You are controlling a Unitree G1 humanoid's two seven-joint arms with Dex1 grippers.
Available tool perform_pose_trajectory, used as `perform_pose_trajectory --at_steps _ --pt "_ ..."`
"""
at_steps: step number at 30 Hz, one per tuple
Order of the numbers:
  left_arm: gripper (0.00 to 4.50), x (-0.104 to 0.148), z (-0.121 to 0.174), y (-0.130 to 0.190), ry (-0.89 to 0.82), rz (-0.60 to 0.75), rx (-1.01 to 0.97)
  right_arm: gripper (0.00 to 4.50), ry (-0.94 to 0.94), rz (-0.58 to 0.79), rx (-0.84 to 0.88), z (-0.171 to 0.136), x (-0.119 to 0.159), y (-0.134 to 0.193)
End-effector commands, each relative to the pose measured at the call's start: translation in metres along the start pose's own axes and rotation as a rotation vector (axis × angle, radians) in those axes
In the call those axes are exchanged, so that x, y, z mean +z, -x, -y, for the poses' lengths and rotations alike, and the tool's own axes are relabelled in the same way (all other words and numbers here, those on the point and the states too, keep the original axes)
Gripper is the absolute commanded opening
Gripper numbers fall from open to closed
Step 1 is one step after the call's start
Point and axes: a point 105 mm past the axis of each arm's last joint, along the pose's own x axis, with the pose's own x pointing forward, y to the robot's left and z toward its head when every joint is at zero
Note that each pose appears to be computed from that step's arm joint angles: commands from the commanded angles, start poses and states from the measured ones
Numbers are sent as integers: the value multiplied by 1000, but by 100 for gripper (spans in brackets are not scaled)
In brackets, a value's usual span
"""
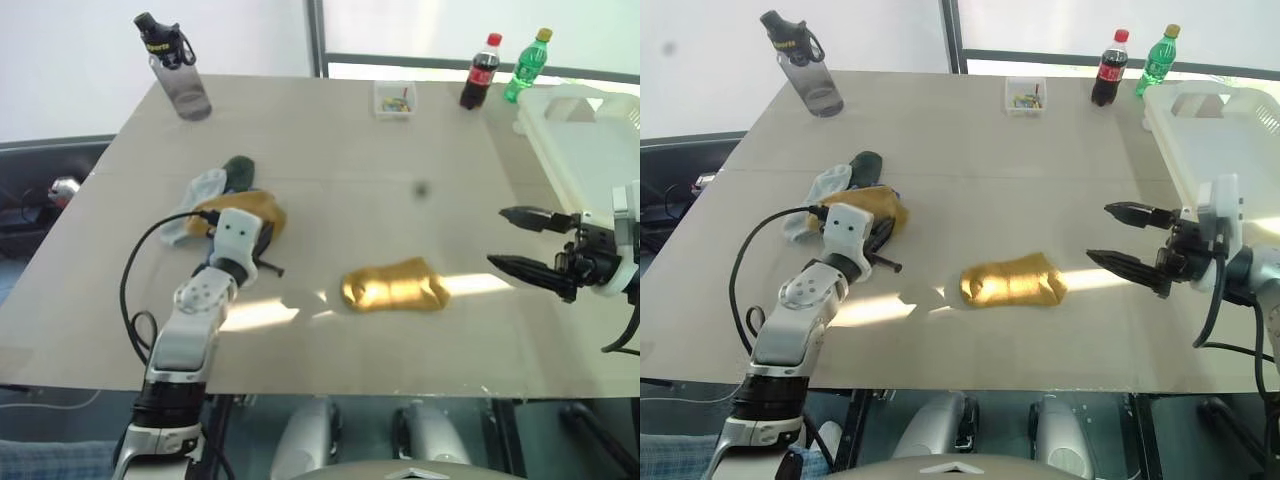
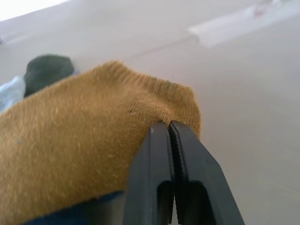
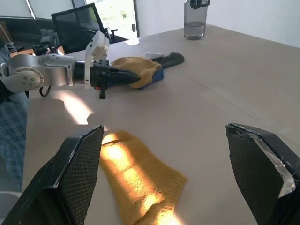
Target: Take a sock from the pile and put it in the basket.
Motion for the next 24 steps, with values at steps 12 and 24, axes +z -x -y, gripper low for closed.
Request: perform_pose_trajectory --at_steps 12,24 --pt "12 33 86 -42 92 79 -255 433 42 36 -35 6 6 3" --pt "12 54 167 -75 269 22 -492 433 52 43 -47 5 7 3"
